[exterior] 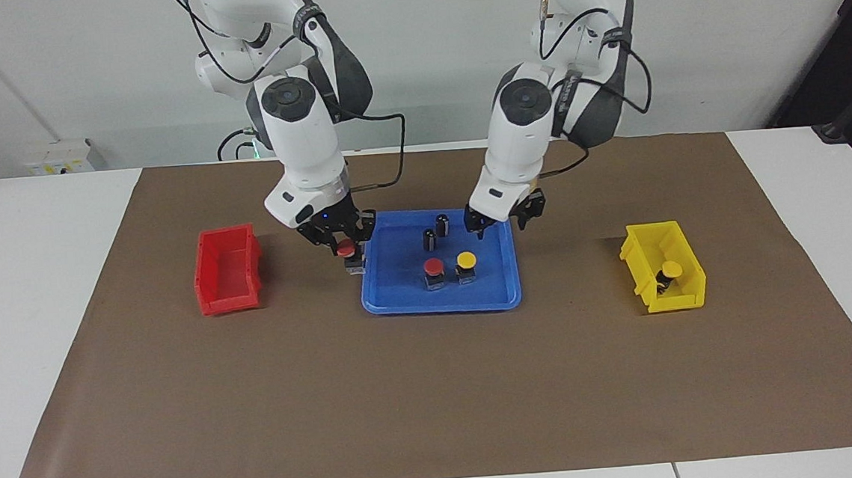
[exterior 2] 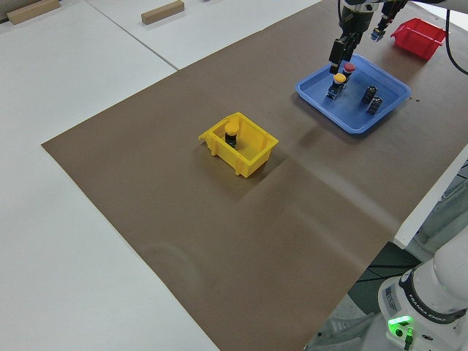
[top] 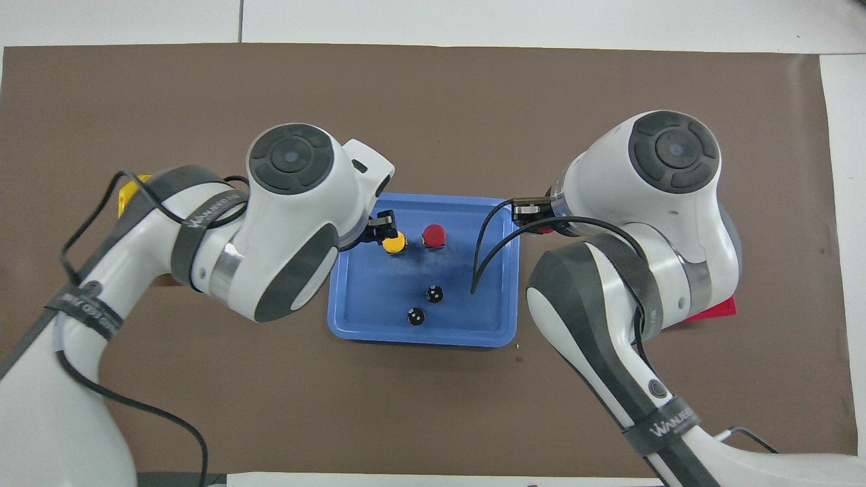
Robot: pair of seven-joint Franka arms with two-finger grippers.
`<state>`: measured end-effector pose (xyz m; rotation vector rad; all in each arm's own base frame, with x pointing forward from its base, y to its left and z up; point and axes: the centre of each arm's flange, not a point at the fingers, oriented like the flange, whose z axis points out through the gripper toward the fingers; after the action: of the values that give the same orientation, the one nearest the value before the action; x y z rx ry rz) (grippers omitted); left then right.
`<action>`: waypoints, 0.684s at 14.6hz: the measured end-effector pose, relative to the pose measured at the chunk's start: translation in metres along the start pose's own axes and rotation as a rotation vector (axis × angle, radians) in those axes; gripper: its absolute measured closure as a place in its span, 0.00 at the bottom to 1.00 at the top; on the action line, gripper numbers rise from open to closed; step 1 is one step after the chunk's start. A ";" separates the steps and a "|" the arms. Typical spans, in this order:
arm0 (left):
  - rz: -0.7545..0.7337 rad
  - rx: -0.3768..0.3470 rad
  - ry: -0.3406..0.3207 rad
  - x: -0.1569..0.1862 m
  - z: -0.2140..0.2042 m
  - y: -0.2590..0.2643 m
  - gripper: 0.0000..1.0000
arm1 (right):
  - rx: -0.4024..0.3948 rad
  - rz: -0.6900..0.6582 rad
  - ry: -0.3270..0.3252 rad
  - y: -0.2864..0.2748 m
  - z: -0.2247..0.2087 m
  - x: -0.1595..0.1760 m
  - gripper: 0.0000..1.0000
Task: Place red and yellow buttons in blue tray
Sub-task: 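Place the yellow button with the left gripper while the right gripper carries red, then place the red button in the tray with the right gripper while the left gripper withdraws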
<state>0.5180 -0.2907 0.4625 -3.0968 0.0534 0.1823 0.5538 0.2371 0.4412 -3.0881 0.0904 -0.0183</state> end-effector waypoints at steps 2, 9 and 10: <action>0.067 -0.012 0.002 0.020 -0.021 -0.073 0.00 | 0.002 0.020 0.009 -0.020 0.018 -0.002 0.59; 0.142 -0.041 0.086 0.026 -0.054 -0.265 0.04 | -0.047 0.001 0.017 -0.059 0.080 -0.007 0.59; 0.135 -0.040 0.115 0.030 -0.036 -0.268 0.04 | -0.054 -0.005 0.018 -0.060 0.087 -0.006 0.59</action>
<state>0.5620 -0.0255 0.5050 -3.1408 0.2666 0.0096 0.5522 0.3017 0.3574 -3.1424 0.0848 -0.0440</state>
